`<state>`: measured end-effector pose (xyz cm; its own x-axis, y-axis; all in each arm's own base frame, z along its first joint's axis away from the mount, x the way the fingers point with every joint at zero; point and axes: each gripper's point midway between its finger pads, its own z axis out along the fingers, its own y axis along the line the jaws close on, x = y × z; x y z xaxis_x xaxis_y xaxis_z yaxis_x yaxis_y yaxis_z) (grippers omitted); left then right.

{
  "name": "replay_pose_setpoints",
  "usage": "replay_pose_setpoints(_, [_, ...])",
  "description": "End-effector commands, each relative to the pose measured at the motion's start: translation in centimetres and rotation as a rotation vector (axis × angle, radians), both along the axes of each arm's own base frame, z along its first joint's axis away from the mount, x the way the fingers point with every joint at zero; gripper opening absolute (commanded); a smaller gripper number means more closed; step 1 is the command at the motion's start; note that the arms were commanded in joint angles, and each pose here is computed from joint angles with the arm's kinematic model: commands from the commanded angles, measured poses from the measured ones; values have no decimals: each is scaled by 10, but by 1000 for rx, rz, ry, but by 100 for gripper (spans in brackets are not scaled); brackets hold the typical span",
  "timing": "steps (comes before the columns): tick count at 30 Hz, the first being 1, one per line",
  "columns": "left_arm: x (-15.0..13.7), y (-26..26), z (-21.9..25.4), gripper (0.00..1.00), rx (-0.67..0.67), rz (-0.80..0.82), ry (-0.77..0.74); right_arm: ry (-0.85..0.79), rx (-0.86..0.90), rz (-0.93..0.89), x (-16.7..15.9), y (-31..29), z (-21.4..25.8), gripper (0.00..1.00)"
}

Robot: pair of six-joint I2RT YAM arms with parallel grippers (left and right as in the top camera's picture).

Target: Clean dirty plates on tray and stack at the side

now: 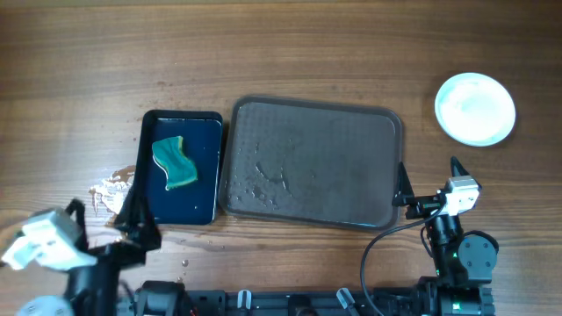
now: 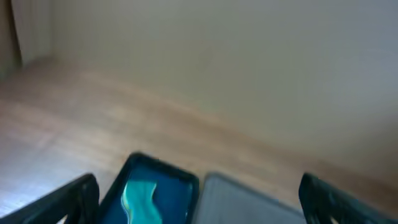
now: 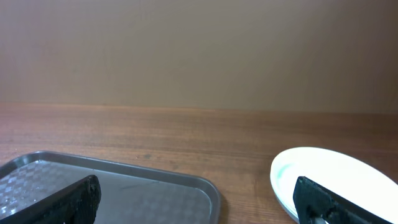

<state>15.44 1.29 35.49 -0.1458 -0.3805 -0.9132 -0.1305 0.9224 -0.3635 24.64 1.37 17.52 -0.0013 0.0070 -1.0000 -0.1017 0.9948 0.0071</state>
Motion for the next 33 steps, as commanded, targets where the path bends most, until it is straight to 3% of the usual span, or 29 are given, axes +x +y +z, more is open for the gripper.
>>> replay_pose_setpoints(1, [23,-6,-45,100,-23,-20,-90,-8,19,-18,0,-3,2,100])
replay_pose_setpoints(8, [68,-20,-97,100,-35,-95,-227,-8,19,-18,0,-3,2,100])
replay_pose_setpoints(19, [81,-20,-123,100,-33,-89,-298,-8,19,-18,0,-3,2,100])
replay_pose_setpoints(22, [83,-19,-128,100,-33,-89,-287,-8,19,-18,0,-3,2,100])
replay_pose_setpoints(27, [92,-31,-185,100,-74,-147,-164,-8,19,-18,0,-3,2,100])
replay_pose_setpoints(33, [91,-29,-198,100,-63,-139,-112,-8,19,-18,0,-3,2,100])
